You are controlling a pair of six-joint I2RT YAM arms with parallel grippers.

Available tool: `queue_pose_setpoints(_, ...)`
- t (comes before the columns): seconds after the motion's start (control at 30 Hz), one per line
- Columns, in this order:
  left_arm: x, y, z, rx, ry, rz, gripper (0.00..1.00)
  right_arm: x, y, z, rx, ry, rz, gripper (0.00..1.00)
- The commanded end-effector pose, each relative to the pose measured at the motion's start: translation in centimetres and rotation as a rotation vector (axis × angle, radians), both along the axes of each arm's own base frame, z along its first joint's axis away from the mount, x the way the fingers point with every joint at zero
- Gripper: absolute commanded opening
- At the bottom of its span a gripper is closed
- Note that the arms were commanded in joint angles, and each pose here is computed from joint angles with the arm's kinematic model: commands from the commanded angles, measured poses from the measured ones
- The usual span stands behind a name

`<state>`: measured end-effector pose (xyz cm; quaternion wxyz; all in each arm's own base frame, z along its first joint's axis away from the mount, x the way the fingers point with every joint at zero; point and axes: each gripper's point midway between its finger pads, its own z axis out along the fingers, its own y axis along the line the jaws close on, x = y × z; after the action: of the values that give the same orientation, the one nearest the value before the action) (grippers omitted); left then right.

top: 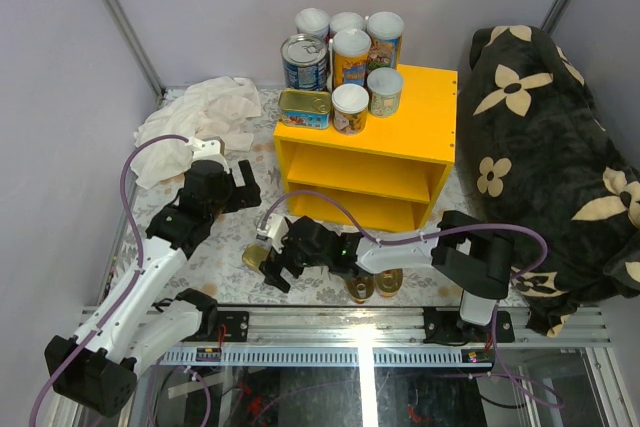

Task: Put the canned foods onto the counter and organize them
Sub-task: Pick up the canned food from the center of the board.

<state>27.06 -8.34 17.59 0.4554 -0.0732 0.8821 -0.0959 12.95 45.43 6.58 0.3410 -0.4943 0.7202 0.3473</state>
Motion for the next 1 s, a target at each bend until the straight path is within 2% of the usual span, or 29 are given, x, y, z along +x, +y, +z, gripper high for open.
queue_pose_setpoints(0.0, 0.7, 0.0, 1.3, -0.01, -0.039, 0.008, 1.0, 1.9, 2.2, 2.2, 0.102, -0.085, -0.062, 0.98)
queue_pose_setpoints(0.2, 0.7, 0.0, 1.2, -0.009, -0.036, 0.009, 1.0, 2.4, 2.8, 1.0, 0.085, -0.097, -0.081, 0.93)
queue_pose_setpoints(0.33, 0.7, 0.1, 1.2, -0.007, -0.036, 0.01, 1.0, 1.8, 3.3, 0.0, 0.065, -0.084, -0.047, 0.83)
queue_pose_setpoints(0.53, 0.7, 0.2, 1.2, -0.006, -0.036, 0.013, 1.0, 2.3, 2.5, 0.5, 0.079, -0.101, -0.093, 0.6)
queue_pose_setpoints(0.7, 0.6, 0.0, 1.3, -0.012, -0.039, 0.008, 1.0, 2.9, 1.2, 3.2, 0.148, -0.15, -0.146, 0.41)
queue_pose_setpoints(0.83, 0.6, 0.1, 1.5, -0.014, -0.045, 0.009, 1.0, 2.1, 0.7, 5.1, 0.152, -0.143, -0.111, 0.15)
queue_pose_setpoints(0.97, 0.5, 0.1, 1.7, -0.018, -0.053, 0.009, 1.0, 0.8, -0.6, 8.4, 0.207, -0.13, -0.069, 0.07)
